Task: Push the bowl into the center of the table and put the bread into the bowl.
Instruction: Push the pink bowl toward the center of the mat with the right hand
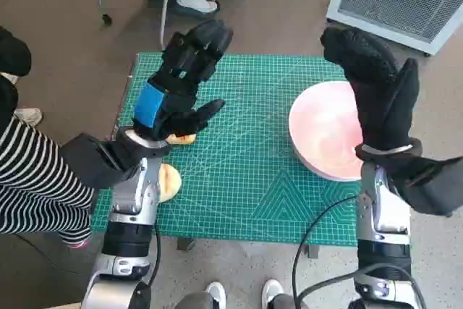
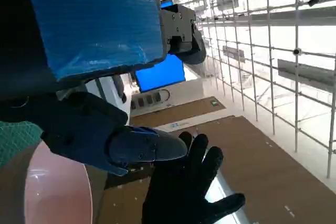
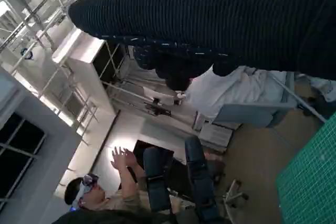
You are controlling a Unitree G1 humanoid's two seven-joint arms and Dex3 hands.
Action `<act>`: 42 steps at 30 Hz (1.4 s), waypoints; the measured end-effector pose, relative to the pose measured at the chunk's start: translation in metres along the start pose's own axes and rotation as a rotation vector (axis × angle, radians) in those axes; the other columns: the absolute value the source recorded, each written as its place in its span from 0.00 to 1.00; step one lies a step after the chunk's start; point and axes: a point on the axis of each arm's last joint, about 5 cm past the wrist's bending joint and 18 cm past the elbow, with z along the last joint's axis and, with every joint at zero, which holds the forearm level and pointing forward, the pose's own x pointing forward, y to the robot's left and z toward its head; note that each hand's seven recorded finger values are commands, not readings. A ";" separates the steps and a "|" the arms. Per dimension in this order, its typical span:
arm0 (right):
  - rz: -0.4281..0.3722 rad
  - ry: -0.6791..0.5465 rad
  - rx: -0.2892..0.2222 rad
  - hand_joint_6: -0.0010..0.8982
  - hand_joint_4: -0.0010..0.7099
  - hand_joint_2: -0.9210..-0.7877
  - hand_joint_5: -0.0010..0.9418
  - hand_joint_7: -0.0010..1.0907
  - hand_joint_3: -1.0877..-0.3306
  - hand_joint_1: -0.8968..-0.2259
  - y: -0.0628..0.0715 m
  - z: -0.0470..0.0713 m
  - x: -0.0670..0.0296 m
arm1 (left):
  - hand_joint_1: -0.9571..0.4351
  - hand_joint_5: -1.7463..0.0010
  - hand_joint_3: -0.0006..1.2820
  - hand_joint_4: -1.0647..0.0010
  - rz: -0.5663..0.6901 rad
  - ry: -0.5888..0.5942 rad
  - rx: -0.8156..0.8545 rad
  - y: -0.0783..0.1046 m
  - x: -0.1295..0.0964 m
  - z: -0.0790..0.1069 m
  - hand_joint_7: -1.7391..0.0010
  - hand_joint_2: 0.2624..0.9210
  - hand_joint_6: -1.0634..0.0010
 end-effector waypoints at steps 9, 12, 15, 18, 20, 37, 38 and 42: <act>0.001 0.000 -0.001 0.02 0.24 0.00 0.00 0.51 0.52 0.26 0.000 0.000 -0.0001 | 0.31 0.95 0.24 0.87 -0.004 0.000 0.001 0.000 0.000 0.000 0.63 1.00 1.00; 0.001 -0.001 -0.002 0.02 0.24 0.00 0.00 0.51 0.52 0.26 0.000 0.000 -0.0001 | 0.31 0.94 0.24 0.87 -0.006 0.002 0.000 0.000 0.000 0.000 0.63 1.00 1.00; 0.000 0.000 -0.002 0.02 0.24 0.00 0.00 0.51 0.52 0.26 0.000 0.000 -0.0002 | 0.31 0.94 0.24 0.87 -0.007 0.003 -0.001 0.000 0.000 0.000 0.63 1.00 1.00; -0.001 0.004 -0.001 0.02 0.24 0.00 0.00 0.51 0.52 0.26 0.000 -0.001 -0.0006 | 0.31 0.94 0.24 0.87 -0.008 0.004 -0.001 0.000 0.000 0.000 0.63 1.00 1.00; -0.001 0.007 -0.001 0.02 0.24 0.00 0.00 0.51 0.52 0.26 0.000 -0.002 -0.0008 | 0.31 0.94 0.24 0.87 -0.008 0.004 -0.001 0.000 0.000 0.000 0.63 1.00 1.00; 0.011 0.007 -0.004 0.02 0.25 0.00 0.00 0.52 0.52 0.27 0.001 -0.003 -0.0011 | 0.31 0.94 0.24 0.87 -0.006 0.003 0.004 0.002 0.000 0.001 0.62 1.00 1.00; 0.013 0.007 -0.007 0.02 0.25 0.00 0.00 0.52 0.52 0.26 0.000 -0.002 -0.0012 | 0.31 0.94 0.24 0.87 -0.005 0.003 0.004 0.002 0.000 0.001 0.62 1.00 1.00; 0.011 0.008 -0.028 0.02 0.25 0.00 0.00 0.52 0.52 0.26 -0.007 0.000 -0.0025 | 0.31 0.94 0.24 0.86 -0.003 0.003 0.004 0.002 0.000 0.001 0.62 1.00 1.00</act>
